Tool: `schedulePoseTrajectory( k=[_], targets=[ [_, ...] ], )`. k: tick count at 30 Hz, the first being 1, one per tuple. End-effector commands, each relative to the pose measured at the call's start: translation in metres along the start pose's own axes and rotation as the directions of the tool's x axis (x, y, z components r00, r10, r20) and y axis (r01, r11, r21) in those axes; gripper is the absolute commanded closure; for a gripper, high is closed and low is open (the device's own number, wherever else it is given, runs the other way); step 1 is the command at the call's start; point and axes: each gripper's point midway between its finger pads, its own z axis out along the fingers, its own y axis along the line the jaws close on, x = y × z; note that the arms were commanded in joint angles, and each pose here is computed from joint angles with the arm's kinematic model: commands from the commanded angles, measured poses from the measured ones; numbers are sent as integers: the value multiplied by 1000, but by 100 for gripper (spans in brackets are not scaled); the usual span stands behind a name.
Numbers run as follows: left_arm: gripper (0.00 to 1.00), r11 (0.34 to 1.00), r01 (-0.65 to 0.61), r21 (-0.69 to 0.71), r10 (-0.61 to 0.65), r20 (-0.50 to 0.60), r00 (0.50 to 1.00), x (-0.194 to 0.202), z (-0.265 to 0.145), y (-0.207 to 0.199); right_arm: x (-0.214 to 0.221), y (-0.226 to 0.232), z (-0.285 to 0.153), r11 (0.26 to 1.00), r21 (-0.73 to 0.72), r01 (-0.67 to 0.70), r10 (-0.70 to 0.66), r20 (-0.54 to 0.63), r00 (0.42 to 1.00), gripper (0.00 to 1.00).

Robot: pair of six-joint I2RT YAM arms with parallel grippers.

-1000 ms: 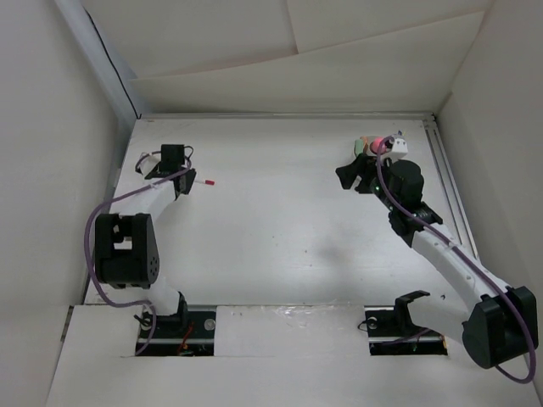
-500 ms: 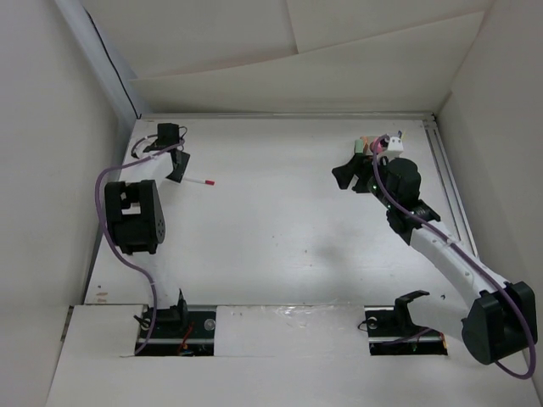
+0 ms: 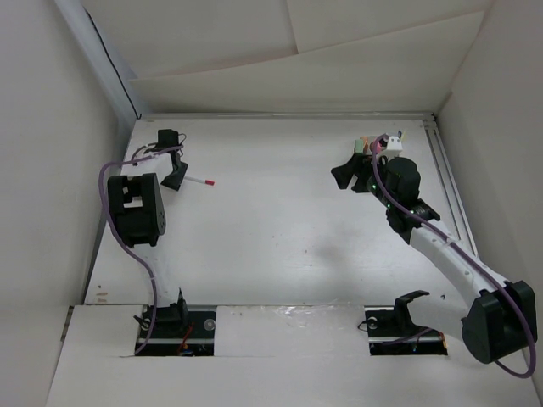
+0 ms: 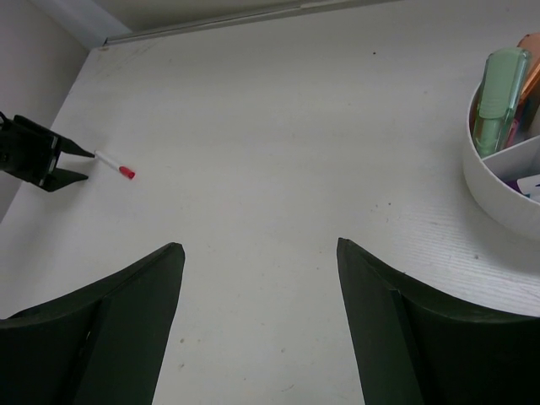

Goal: Sort the stationery into containers
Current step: Grab a piece of stationery with the left arm

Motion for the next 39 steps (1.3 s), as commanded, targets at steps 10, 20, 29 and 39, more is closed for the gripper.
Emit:
schedulePoseTrajectory(
  k=[10, 20, 29, 39],
  targets=[
    [72, 994, 14, 112, -9, -43, 999, 6, -12, -16, -21, 21, 2, 997, -61, 38, -35, 48, 998, 21],
    [74, 997, -3, 71, 3, -2, 1000, -9, -22, -25, -21, 24, 5, 997, -60, 40, -37, 48, 998, 21],
    [70, 998, -48, 33, 49, -27, 998, -1, -6, -25, -21, 24, 5, 997, -60, 40, -37, 48, 998, 21],
    [70, 992, -110, -58, 110, 2, 994, 8, 12, -17, -21, 24, 5, 997, -60, 40, -37, 48, 998, 21]
  ],
)
